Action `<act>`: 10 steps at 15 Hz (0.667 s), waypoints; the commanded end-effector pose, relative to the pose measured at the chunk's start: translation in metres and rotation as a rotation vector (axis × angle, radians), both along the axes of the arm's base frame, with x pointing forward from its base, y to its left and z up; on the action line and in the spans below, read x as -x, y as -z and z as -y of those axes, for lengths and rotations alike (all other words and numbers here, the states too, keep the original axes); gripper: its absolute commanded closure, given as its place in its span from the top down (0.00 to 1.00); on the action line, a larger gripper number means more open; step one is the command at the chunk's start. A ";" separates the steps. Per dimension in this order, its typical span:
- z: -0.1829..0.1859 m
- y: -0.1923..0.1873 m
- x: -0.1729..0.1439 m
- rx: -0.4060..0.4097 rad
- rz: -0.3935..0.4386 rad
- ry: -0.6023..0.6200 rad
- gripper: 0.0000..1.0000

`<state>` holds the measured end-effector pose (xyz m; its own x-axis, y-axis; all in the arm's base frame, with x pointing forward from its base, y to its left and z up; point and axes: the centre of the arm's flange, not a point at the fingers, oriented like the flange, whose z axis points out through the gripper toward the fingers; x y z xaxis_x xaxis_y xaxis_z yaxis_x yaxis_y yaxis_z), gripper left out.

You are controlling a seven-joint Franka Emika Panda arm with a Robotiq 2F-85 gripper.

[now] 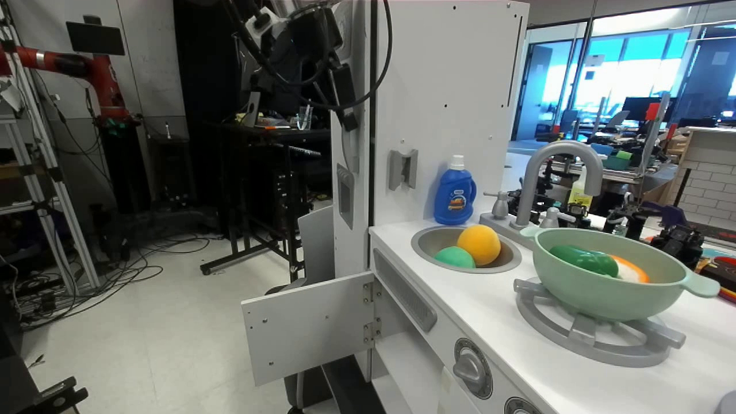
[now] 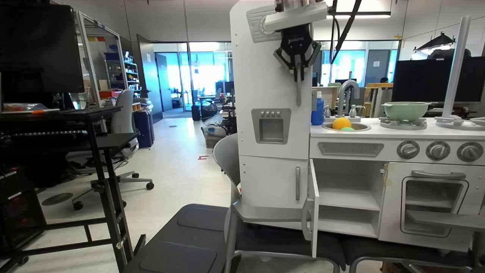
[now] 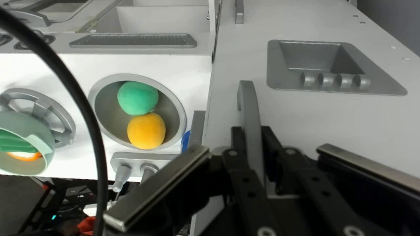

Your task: Open the cupboard and put the yellow and green objects inside.

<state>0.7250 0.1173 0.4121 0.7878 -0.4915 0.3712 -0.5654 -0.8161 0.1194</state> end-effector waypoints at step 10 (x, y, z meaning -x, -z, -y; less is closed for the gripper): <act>-0.116 0.011 0.021 0.058 -0.043 0.100 0.04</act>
<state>0.6991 0.1810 0.4102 0.6904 -0.6155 0.3802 -0.7019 -0.6971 0.1461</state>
